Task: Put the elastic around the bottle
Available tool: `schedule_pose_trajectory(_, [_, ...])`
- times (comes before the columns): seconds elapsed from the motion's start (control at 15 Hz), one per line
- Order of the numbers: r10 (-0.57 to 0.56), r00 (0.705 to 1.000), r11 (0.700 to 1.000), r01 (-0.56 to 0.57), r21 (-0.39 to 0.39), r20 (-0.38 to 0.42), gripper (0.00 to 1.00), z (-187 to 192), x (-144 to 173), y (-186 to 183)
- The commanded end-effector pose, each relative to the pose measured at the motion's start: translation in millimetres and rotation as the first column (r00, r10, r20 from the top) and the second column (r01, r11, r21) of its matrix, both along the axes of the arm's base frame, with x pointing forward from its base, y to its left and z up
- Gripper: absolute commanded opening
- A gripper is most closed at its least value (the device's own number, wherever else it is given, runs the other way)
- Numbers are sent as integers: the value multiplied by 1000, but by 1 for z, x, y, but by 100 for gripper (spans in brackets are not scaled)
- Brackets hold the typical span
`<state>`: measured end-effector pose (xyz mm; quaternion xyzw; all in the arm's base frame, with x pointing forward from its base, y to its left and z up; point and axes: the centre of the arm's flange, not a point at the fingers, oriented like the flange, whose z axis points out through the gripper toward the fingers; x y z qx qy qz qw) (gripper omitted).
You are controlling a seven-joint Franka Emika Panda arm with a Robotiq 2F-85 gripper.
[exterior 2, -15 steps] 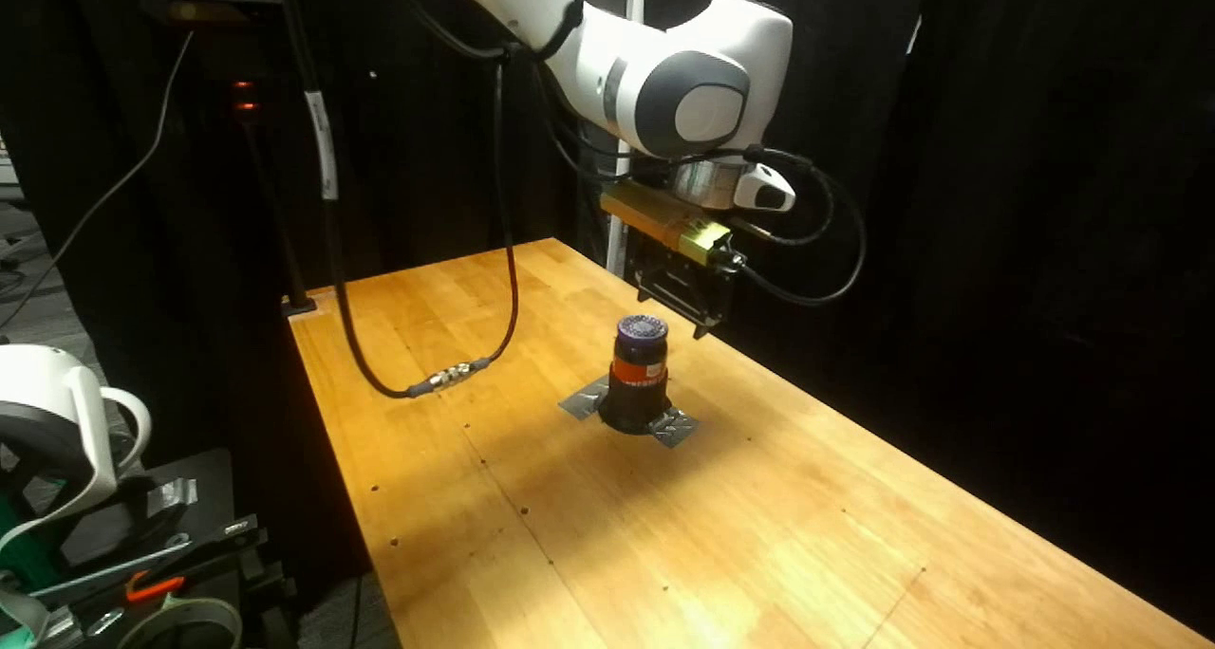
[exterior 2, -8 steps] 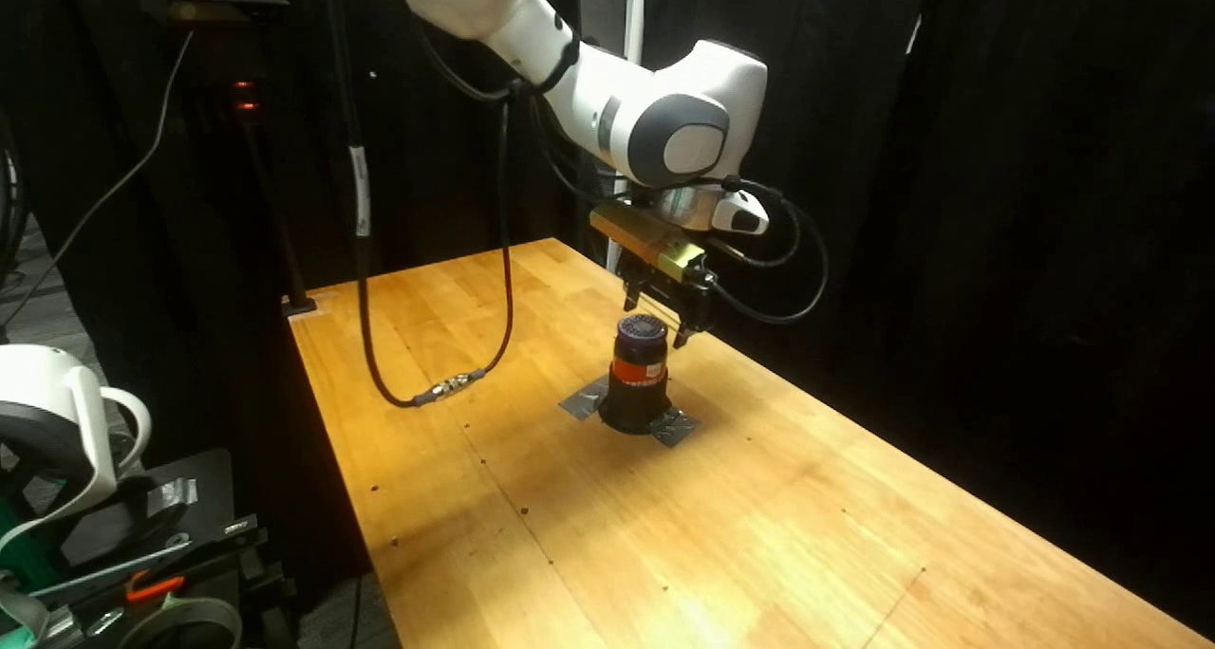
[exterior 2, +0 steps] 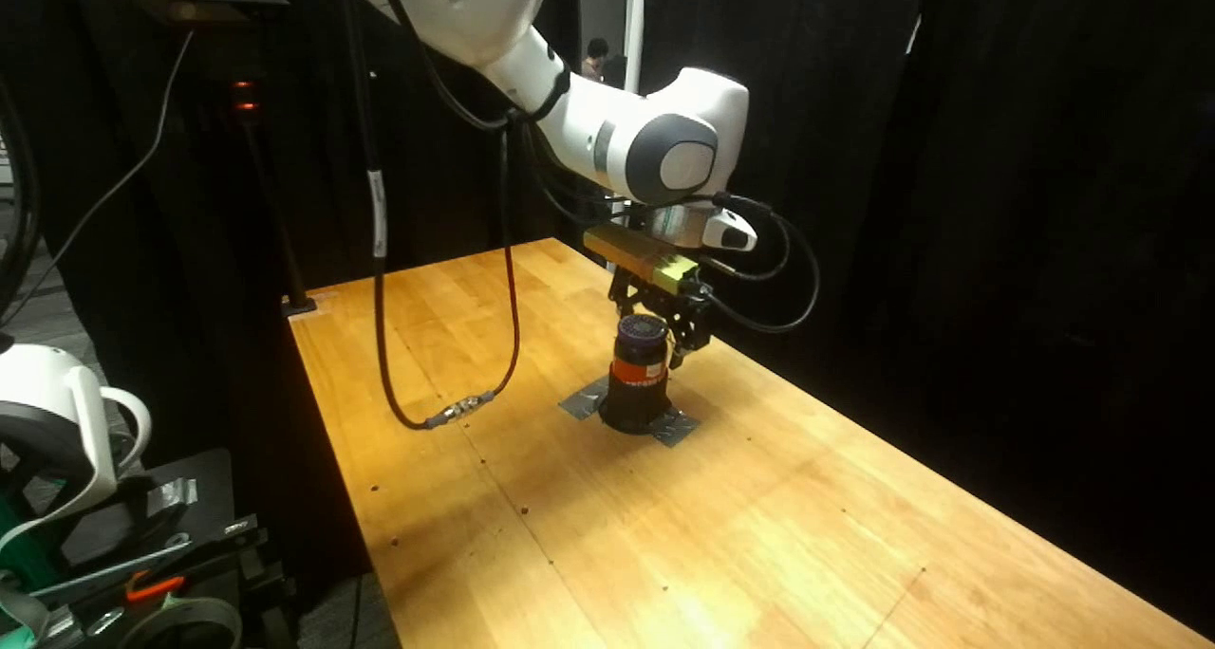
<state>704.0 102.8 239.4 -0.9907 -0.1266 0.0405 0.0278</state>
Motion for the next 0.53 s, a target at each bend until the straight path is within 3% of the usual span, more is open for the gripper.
schedule_pose_trajectory(0.0, [51,998,990,-56,-129,-44,100,-3,-25,-9])
schedule_pose_trajectory(0.47, [116,993,962,-108,-251,15,100,6,-83,-15])
